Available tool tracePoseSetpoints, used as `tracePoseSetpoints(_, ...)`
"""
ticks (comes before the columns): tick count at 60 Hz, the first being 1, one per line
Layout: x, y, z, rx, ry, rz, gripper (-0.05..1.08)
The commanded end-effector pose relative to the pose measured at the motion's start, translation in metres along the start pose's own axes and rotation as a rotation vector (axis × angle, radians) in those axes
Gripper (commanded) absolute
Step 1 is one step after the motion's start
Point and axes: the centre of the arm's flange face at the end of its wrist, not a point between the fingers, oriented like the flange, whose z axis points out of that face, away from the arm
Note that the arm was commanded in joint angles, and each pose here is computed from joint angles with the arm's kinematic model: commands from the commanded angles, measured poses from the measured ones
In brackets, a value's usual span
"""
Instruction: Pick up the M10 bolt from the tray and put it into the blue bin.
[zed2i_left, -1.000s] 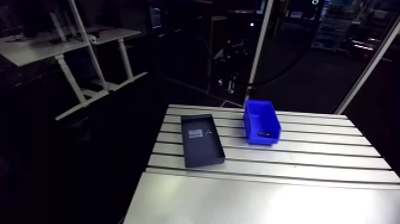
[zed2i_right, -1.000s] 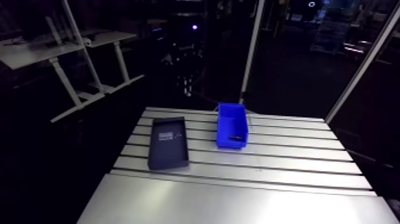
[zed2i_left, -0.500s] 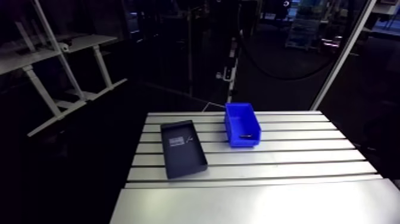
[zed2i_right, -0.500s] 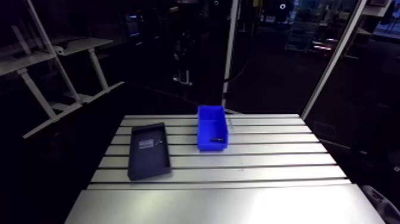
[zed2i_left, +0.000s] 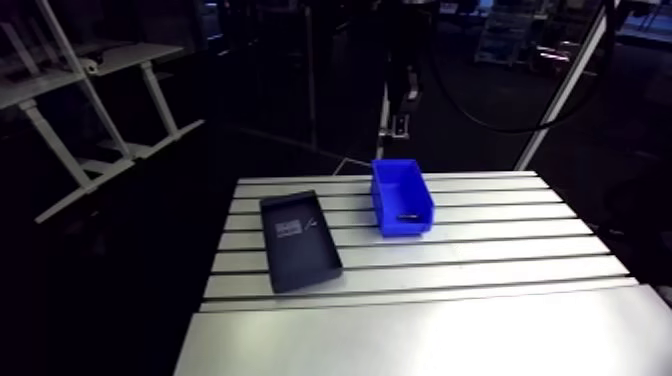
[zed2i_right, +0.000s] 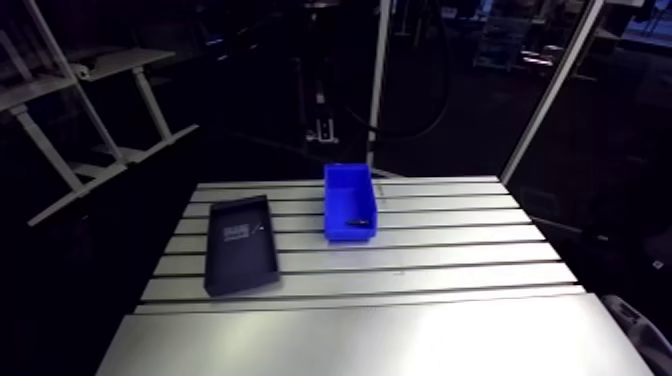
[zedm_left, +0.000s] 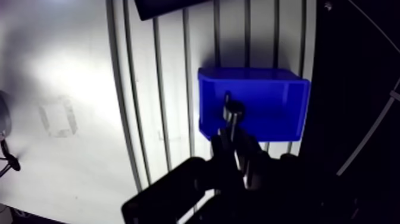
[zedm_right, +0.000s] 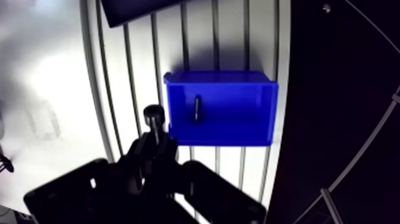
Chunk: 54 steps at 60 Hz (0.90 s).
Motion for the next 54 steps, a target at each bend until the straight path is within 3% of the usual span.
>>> tracePoseSetpoints(1,-0.007,0.017,0.022,-0.004,-0.032,-0.005,1.04)
tracePoseSetpoints(25,-0.008,0.042,0.058,-0.014,-0.047,0.013,1.03)
tracePoseSetpoints(48,-0.016,0.056,0.083,-0.006,-0.046,0.029,1.02)
tracePoseSetpoints(54,-0.022,0.061,0.095,0.005,-0.045,0.038,1.02)
